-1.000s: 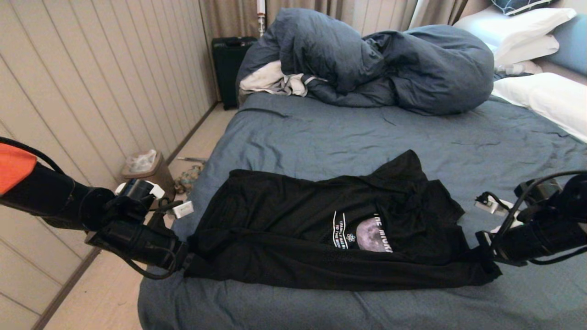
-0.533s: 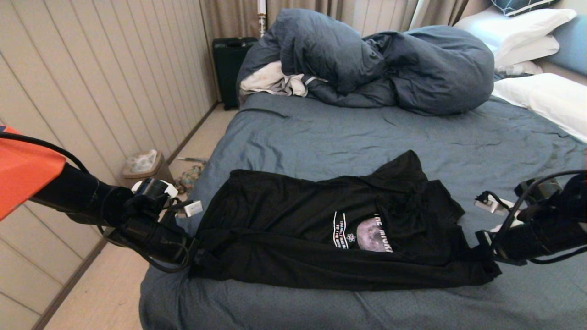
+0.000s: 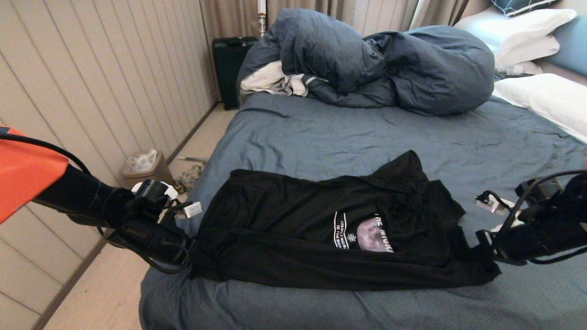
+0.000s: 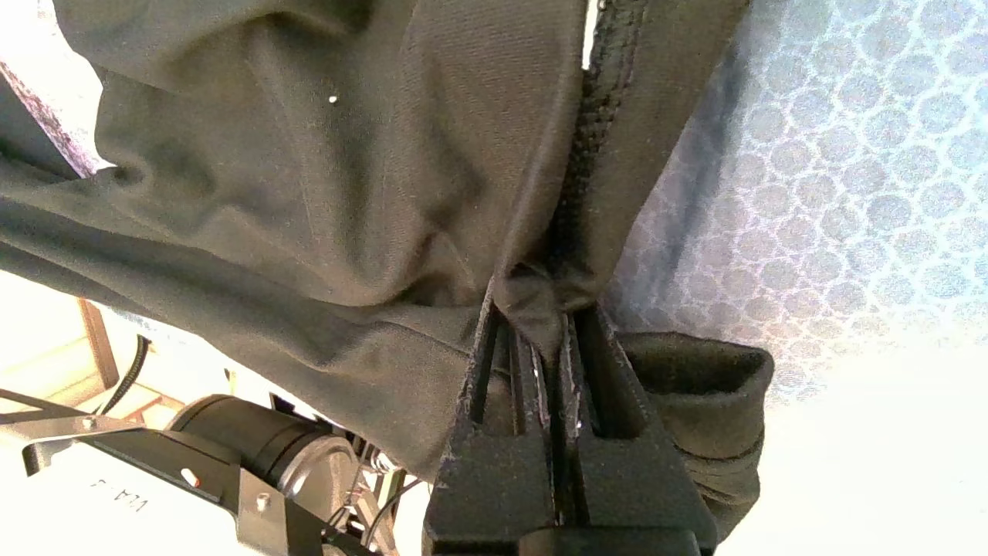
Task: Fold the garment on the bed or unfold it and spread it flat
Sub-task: Fold the black T-shirt
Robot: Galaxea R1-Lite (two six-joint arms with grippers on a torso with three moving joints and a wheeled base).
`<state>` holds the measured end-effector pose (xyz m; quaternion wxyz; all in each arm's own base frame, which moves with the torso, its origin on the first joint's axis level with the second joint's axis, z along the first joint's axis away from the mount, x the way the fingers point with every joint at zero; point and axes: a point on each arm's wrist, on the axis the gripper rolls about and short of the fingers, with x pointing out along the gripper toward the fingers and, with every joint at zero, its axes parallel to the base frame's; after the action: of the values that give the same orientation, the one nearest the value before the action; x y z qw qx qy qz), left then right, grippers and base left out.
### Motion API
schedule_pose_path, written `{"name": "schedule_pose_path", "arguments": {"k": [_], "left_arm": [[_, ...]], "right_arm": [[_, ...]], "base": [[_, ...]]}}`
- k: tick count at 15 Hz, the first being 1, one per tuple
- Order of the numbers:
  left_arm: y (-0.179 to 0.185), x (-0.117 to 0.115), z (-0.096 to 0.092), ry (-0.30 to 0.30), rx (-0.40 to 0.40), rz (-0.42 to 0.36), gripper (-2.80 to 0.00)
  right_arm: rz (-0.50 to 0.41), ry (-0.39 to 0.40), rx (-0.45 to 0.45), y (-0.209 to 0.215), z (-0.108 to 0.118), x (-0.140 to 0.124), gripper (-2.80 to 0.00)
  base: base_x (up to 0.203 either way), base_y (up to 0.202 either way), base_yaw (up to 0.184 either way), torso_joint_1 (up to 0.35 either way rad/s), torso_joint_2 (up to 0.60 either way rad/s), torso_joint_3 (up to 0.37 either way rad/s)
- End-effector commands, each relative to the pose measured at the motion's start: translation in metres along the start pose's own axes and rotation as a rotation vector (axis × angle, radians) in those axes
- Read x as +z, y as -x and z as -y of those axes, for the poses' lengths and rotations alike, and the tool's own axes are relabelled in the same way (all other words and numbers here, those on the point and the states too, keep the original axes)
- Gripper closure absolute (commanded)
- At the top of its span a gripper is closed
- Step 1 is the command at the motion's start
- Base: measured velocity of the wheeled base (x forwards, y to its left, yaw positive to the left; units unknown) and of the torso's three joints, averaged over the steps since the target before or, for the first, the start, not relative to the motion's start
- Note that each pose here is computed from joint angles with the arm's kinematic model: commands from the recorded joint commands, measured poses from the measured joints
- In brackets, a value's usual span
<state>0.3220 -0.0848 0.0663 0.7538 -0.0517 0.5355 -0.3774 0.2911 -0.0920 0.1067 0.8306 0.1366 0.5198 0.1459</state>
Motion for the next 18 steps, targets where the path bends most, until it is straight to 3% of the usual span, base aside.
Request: {"name": "schedule_pose_path", "arguments": {"k": [1,7,13,14,15,18], "left_arm": [[0.004,-0.001,0.006,-0.005,-0.025,0.003,0.00],[0.016,-0.002,0.027,-0.010,-0.094,0.001,0.00],[0.013,0.000,0.024,-0.011,-0.088,0.003,0.00],[0.013,-0.001,0.024,-0.013,-0.084,0.004,-1.09],[0.013,-0.001,0.024,-0.018,-0.081,0.007,-2.80],[0.015,0.003,0.016,-0.010,-0.040,0.027,-2.80]], "right_arm": [[-0.003,-0.001,0.004,0.000,0.000,-0.001,0.00],[0.011,0.005,0.010,0.004,-0.002,-0.001,0.00],[0.012,0.007,0.010,0.004,-0.002,-0.001,0.00],[0.012,0.007,0.010,0.004,-0.002,-0.001,0.00],[0.009,0.005,0.011,0.004,-0.002,-0.002,0.00],[0.000,0.002,0.014,0.002,-0.002,-0.004,0.00]], "base": [[0.000,0.000,0.000,0.000,0.00,0.000],[0.000,0.000,0.000,0.000,0.00,0.000],[0.000,0.000,0.000,0.000,0.00,0.000],[0.000,0.000,0.000,0.000,0.00,0.000],[0.000,0.000,0.000,0.000,0.00,0.000],[0.000,0.000,0.000,0.000,0.00,0.000]]}}
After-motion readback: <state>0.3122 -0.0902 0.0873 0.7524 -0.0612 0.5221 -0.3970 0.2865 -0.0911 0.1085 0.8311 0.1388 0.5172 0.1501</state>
